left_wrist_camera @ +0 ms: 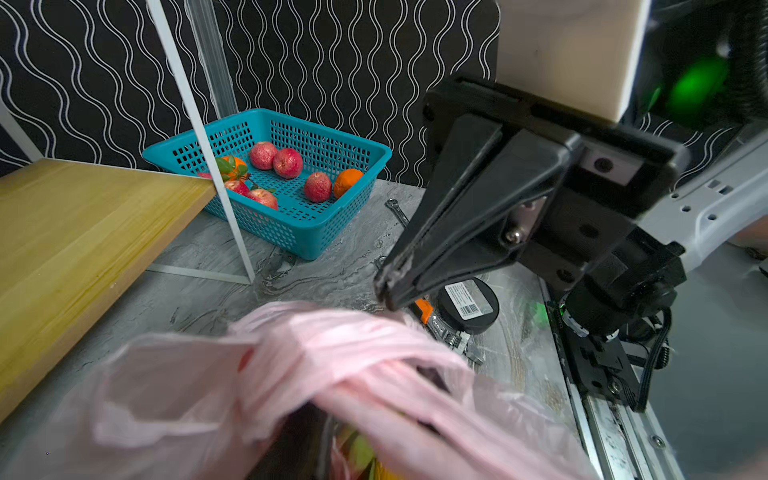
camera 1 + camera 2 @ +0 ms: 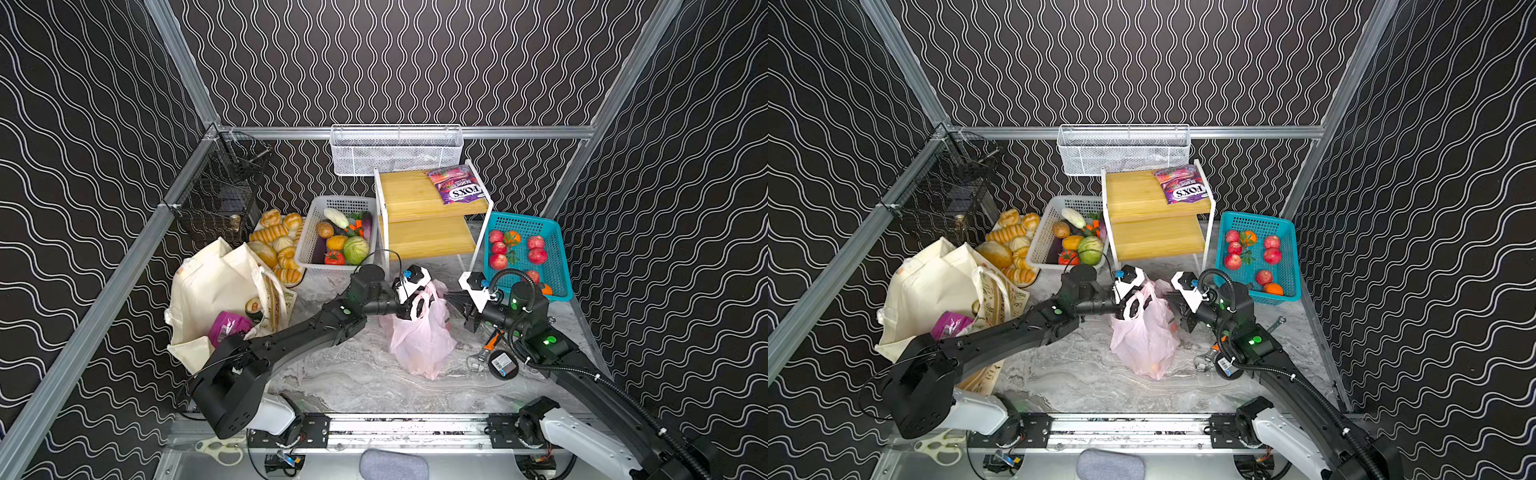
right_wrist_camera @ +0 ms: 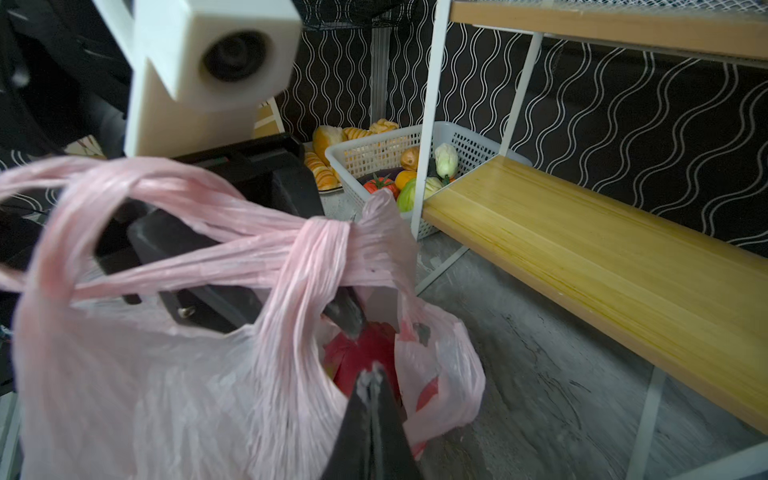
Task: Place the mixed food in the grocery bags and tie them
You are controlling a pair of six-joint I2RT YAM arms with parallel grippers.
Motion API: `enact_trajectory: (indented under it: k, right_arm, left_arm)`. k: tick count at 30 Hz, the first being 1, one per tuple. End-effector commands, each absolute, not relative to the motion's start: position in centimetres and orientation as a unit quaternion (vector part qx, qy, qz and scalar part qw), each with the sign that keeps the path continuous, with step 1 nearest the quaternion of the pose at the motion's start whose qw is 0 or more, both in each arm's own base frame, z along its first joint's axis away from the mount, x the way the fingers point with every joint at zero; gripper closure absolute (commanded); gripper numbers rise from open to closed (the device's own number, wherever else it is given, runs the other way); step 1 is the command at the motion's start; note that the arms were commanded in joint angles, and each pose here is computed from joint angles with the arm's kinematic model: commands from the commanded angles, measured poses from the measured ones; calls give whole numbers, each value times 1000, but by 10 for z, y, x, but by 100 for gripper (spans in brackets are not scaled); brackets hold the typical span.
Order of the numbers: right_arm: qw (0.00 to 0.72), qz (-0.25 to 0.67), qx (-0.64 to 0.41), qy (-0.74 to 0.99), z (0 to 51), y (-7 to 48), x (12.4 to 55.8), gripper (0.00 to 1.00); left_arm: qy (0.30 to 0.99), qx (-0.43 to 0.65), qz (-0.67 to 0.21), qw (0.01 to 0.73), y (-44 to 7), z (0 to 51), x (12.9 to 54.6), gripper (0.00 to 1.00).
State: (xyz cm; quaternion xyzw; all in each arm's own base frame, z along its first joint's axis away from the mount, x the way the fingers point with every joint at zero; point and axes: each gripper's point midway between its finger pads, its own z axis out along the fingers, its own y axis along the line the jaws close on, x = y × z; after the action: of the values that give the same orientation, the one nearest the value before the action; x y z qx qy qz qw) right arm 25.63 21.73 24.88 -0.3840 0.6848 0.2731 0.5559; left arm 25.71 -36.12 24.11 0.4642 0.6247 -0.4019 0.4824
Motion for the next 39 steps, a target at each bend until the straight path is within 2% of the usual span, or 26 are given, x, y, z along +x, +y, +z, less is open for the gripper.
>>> enact_trajectory:
  k: [1,5,12,14,16,20,21,26,27,29,32,39]
  right_arm:
    - [557,267,-375,691,248,215,260,100]
    - [553,289,-382,682,252,223,258,90]
    - [545,326,-397,662,256,234,252,71]
    - [549,325,-396,661,258,234,254,69]
    - [553,323,-396,658,259,234,255,68]
    - [558,330,-393,652,266,237,258,65]
    - [561,329,-380,658,269,235,262,66]
    - [540,345,-385,664,265,234,271,69]
    - [527,358,-392,663,263,237,268,70]
    - [500,382,-408,662,257,243,260,71]
    - [487,391,-405,668,249,242,255,71]
    - [489,382,-398,675,243,238,252,72]
  left_arm:
    - [623,464,-400,486,-359,245,257,63]
    - [626,466,-397,482,-358,243,256,53]
    - [633,467,-387,481,-353,242,255,41]
    - [635,465,-383,484,-351,242,256,41]
    - [635,462,-381,487,-349,243,256,45]
    - [633,461,-385,490,-349,244,257,73]
    - [631,462,-388,488,-350,244,256,77]
    - [624,461,-402,487,-356,246,257,85]
    - [624,459,-404,487,-357,246,259,82]
    - [626,459,-402,485,-358,245,260,64]
    - [634,452,-388,492,-354,247,263,48]
    - [646,450,-352,506,-335,248,263,36]
